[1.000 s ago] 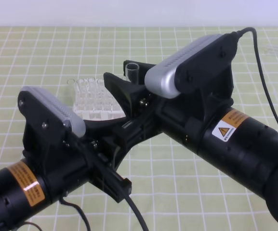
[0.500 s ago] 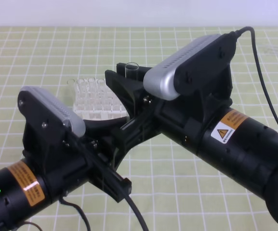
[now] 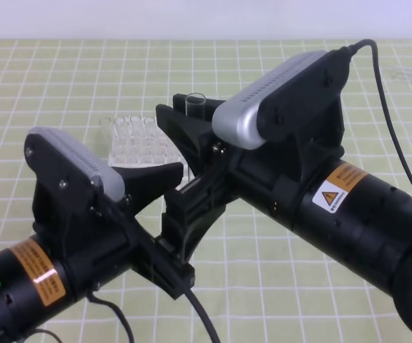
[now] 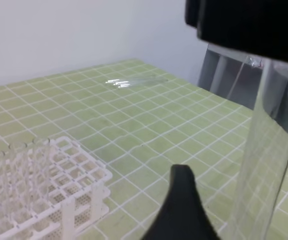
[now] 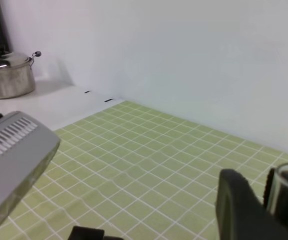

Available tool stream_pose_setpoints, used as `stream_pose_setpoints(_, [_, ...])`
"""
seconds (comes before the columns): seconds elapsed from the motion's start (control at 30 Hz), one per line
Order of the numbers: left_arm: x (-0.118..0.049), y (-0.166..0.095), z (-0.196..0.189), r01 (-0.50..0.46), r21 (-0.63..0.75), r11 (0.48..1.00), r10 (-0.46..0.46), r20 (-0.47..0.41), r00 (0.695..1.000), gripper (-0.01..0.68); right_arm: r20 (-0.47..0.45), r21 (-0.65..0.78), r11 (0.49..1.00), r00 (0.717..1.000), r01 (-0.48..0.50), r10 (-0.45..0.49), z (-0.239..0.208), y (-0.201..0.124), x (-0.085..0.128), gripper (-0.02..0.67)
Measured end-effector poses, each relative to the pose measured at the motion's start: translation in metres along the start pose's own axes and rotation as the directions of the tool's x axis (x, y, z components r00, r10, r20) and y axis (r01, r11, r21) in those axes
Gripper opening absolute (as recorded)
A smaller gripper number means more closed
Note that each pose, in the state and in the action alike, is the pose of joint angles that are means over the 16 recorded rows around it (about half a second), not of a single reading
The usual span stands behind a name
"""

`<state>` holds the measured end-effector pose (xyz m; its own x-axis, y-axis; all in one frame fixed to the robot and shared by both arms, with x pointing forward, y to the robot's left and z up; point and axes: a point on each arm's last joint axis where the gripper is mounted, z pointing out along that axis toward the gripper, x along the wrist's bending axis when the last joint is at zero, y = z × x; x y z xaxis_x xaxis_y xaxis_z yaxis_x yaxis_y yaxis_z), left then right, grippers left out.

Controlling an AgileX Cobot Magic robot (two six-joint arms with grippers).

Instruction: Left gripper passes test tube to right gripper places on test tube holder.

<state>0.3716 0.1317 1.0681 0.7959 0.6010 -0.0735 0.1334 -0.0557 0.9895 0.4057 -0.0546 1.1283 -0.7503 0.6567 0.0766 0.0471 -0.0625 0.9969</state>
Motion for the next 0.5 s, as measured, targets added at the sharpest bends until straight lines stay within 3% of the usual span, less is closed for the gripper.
stream_pose_setpoints(0.13, [0.000, 0.004, -0.010, -0.001, 0.011, 1.000, 0.001, -0.009, 1.000, 0.454, 0.008, 0.006, 1.000, 1.000, 0.002, -0.002, 0.000, 0.000, -0.003, 0.089])
stream_pose_setpoints(0.23, [0.000, 0.008, -0.024, -0.005, 0.025, 1.000, 0.005, -0.022, 1.000, 0.399, 0.014, 0.013, 1.000, 1.000, 0.003, -0.004, 0.001, -0.001, -0.005, 0.089])
stream_pose_setpoints(0.5, [0.002, 0.010, -0.077, -0.001, 0.081, 0.997, 0.007, -0.068, 0.998, 0.160, 0.026, 0.035, 0.999, 1.000, 0.004, -0.005, 0.001, -0.003, -0.011, 0.088])
